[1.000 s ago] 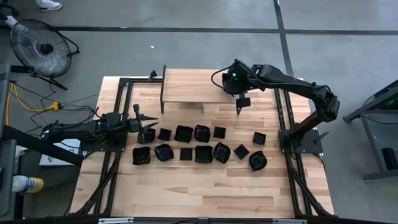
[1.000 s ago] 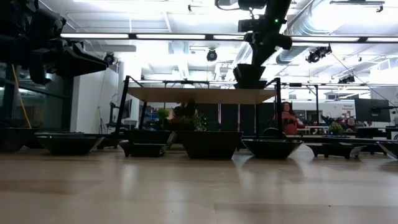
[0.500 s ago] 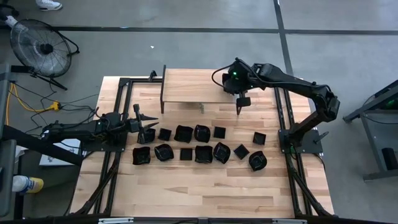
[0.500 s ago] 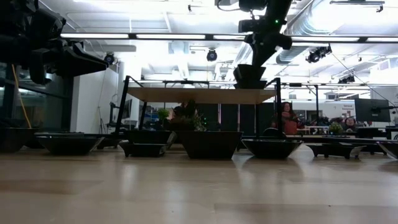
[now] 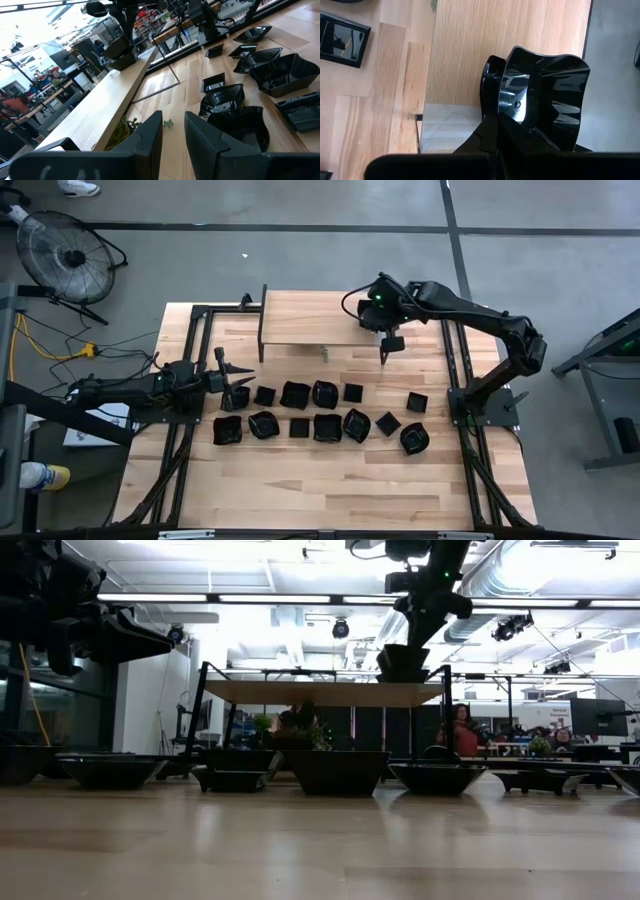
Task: Pick & Place Mini shaped plates
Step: Stack the distorted square plate on top of the other distorted square plate on the shelf
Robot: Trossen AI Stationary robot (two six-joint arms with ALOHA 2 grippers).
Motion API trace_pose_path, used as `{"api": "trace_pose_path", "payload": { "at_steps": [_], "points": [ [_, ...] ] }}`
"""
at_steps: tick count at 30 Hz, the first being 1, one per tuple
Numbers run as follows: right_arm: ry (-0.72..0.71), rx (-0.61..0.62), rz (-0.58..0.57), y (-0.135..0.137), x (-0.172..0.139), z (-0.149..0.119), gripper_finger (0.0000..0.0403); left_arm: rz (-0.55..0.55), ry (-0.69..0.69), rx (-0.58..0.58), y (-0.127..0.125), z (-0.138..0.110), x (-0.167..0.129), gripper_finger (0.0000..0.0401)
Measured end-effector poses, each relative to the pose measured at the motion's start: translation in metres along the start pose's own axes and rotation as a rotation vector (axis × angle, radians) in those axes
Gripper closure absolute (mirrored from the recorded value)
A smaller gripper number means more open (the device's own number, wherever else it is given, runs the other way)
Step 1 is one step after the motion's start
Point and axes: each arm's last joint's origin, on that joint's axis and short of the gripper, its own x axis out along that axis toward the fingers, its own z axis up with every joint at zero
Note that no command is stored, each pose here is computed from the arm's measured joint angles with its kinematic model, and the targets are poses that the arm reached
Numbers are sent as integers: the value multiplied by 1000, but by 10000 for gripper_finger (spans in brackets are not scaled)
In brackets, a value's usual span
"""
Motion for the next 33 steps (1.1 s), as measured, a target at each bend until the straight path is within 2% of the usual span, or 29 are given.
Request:
{"api": "trace_pose_path", "payload": {
  "at_steps": [33],
  "points": [
    [22,31,16,-1,9,0,402,0,0,0,0,0,0,323]
  ]
}}
